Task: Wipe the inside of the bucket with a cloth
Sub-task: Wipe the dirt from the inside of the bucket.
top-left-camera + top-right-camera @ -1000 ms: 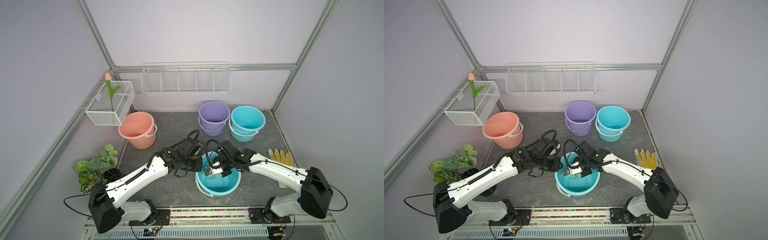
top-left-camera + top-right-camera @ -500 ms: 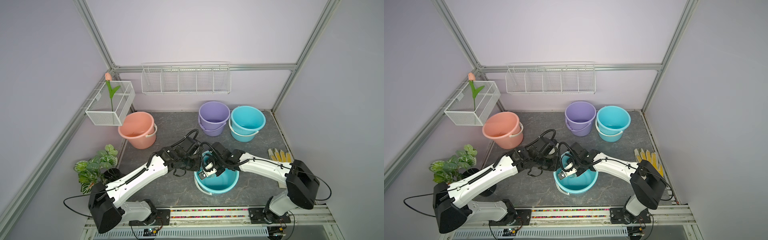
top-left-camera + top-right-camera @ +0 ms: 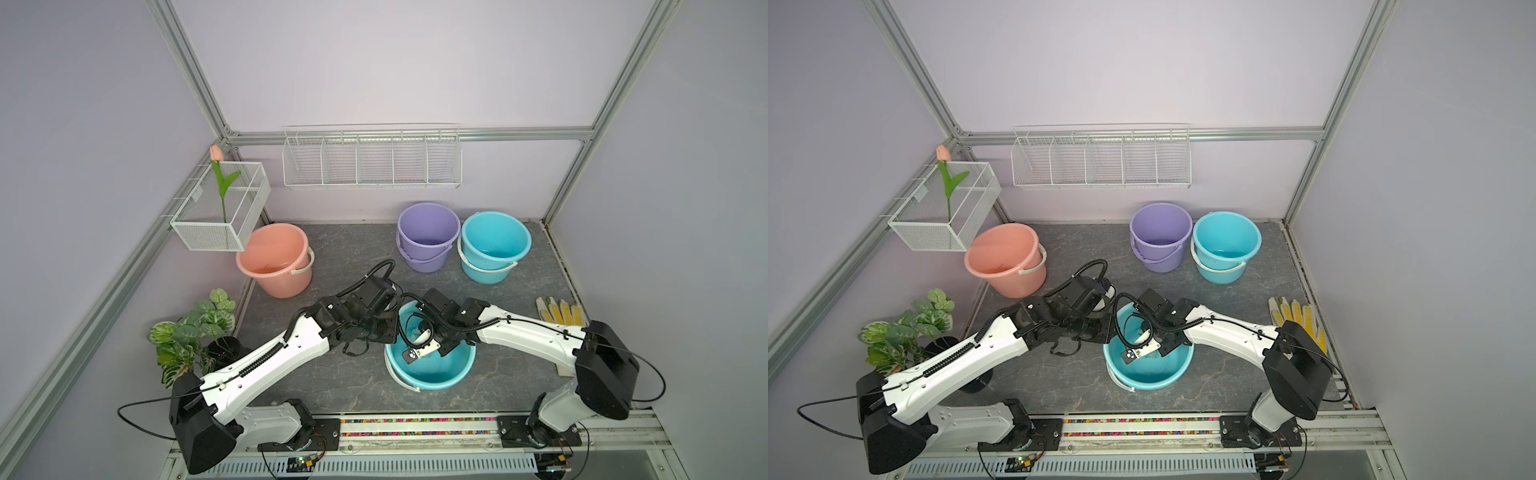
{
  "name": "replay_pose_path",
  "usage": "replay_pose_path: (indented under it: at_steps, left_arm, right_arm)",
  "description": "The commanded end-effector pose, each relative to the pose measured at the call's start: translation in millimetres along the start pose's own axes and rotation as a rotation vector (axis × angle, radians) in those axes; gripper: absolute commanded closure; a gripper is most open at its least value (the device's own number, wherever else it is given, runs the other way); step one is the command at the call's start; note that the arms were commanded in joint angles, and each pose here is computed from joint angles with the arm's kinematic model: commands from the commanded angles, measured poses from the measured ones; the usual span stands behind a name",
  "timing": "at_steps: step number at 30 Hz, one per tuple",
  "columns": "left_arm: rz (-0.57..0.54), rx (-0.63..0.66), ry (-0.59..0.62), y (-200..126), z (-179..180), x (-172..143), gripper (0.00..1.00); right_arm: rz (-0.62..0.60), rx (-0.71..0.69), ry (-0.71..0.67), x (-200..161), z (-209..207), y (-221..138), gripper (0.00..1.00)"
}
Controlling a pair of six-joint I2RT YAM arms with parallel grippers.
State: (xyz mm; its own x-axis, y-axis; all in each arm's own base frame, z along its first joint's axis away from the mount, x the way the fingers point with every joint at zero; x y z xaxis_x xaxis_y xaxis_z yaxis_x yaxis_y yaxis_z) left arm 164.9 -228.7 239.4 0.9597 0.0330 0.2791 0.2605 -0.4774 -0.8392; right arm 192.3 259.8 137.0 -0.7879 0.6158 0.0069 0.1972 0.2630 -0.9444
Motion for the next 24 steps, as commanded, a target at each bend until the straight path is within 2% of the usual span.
replay_pose_path:
  at_steps: [1,10,13,15,19,24]
  left_arm:
    - [-0.014,-0.003,0.022,-9,0,-1,1.00]
    - [-0.007,-0.010,0.012,-2,-2,-1,1.00]
    - [-0.005,-0.011,0.010,-1,-2,0,1.00]
    - [-0.001,-0.013,0.011,0,-3,0,1.00]
    - [0.007,-0.009,0.010,2,-3,-1,1.00]
    - [0.010,-0.017,0.006,2,-2,-3,1.00]
  right_arm:
    - [-0.064,0.111,0.048,11,22,-14,0.93]
    - [-0.375,0.187,0.185,50,24,-15,0.93]
    - [-0.482,0.127,0.226,61,12,-13,0.93]
    - [-0.515,0.029,0.245,65,0,-9,0.93]
    - [-0.463,-0.209,0.278,56,-24,-1,0.93]
    - [-0.257,-0.450,0.274,33,-42,-1,0.93]
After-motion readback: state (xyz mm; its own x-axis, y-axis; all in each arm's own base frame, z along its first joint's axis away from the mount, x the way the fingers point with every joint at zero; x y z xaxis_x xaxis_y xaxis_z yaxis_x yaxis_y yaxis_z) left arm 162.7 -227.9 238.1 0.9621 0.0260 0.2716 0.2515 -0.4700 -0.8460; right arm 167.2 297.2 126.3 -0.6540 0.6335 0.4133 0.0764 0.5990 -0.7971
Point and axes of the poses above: each gripper's point midway between its finger pads, its own y axis out along the fingers, its own z axis along the line the jaws close on, x = y × z, the point moved 6 cm from there along -y, back along the fingers, and after that the axes turned 15 degrees about -y, right-handed, at the moved point
